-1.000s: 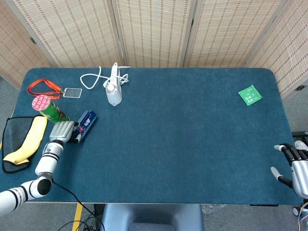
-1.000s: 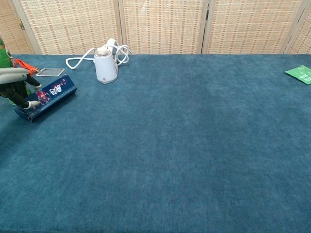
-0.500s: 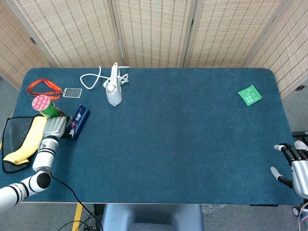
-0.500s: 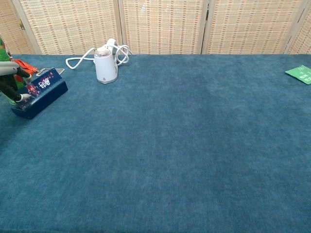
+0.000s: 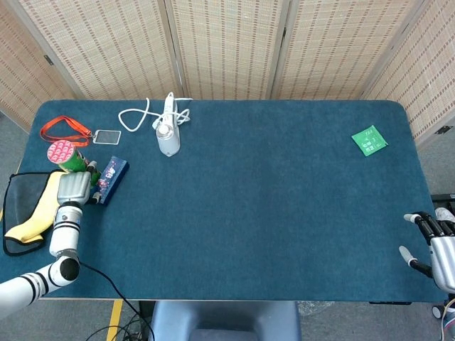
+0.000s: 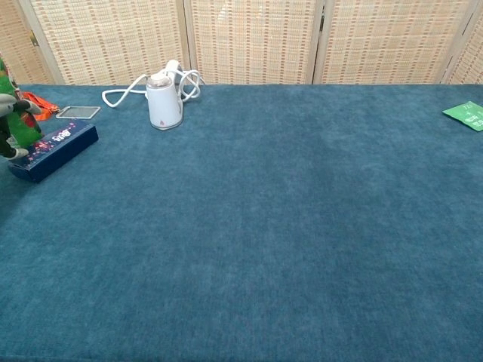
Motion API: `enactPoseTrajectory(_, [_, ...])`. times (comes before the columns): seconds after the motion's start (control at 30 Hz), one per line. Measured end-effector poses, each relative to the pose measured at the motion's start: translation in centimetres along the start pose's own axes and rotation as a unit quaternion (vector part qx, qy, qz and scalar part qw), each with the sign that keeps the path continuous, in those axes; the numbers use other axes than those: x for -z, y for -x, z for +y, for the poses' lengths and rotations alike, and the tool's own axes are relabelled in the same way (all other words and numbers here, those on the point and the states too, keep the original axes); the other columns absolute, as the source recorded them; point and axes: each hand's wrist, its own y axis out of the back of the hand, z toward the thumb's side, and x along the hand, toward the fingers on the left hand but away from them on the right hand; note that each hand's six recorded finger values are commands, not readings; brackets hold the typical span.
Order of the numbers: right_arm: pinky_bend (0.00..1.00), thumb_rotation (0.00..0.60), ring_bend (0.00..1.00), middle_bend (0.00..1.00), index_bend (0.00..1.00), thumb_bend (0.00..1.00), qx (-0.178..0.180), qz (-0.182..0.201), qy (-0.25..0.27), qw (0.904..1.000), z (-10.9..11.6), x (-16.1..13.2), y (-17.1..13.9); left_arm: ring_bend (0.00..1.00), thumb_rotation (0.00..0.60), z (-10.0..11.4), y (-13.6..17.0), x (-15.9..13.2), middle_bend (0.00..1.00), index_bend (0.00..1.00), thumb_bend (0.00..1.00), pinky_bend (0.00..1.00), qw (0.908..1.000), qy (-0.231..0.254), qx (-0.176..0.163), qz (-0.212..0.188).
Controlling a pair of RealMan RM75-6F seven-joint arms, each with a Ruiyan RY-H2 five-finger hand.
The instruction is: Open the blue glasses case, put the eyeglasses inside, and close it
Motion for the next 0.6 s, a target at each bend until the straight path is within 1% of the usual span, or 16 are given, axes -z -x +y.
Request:
enactPoseTrajectory(0.13, [0.3, 0.6, 0.41, 0.29, 0.27, 0.21, 0.001, -0.001, 0.001, 1.0, 0.0, 0.1, -0.1, 0.88, 0.6, -0.3, 0.0, 0.0, 0.94, 0.14, 0.39, 0.95, 0.9999, -0.01, 0.001, -0.002])
enactPoseTrajectory(0.23, [0.3, 0.6, 0.42, 0.29, 0.27, 0.21, 0.002, -0.003, -0.001, 1.0, 0.1, 0.2, -0.1, 0.88, 0.6, -0.2, 0.4, -0.4, 0.94, 0.15, 0.39, 0.96, 0.9999, 0.011, 0.0, -0.009])
enactPoseTrajectory(0.33, [0.3, 0.6, 0.42, 0.29, 0.27, 0.21, 0.001, -0.003, -0.001, 1.0, 0.1, 0.2, -0.1, 0.88, 0.6, 0.2, 1.1, -1.1, 0.94, 0.17, 0.39, 0.96, 0.9985, 0.048, 0.004, -0.025])
enactPoseTrajectory(0.43, [0.3, 0.6, 0.42, 0.29, 0.27, 0.21, 0.0, -0.001, 0.0, 1.0, 0.0, 0.2, -0.1, 0.88, 0.6, 1.0, 1.7, -2.1, 0.94, 0.17, 0.38, 0.96, 0.9952, 0.085, 0.011, -0.047])
enactPoseTrajectory(0.47, [0.3, 0.6, 0.42, 0.29, 0.27, 0.21, 0.0, -0.001, 0.0, 1.0, 0.0, 0.2, -0.1, 0.88, 0.6, 1.6, 1.8, -2.5, 0.94, 0.17, 0.38, 0.96, 0.9939, 0.095, 0.009, -0.056])
enactPoseTrajectory(0.53, [0.3, 0.6, 0.42, 0.29, 0.27, 0.21, 0.0, -0.001, 0.001, 1.0, 0.0, 0.2, -0.1, 0.89, 0.6, 2.2, 1.7, -3.0, 0.95, 0.16, 0.38, 0.97, 0.9931, 0.098, 0.007, -0.065])
enactPoseTrajectory(0.6, [0.3, 0.6, 0.42, 0.29, 0.27, 0.21, 0.001, -0.001, 0.001, 1.0, 0.0, 0.2, -0.1, 0.9, 0.6, 2.4, 1.4, -3.8, 0.96, 0.16, 0.38, 0.97, 0.9927, 0.096, 0.013, -0.072])
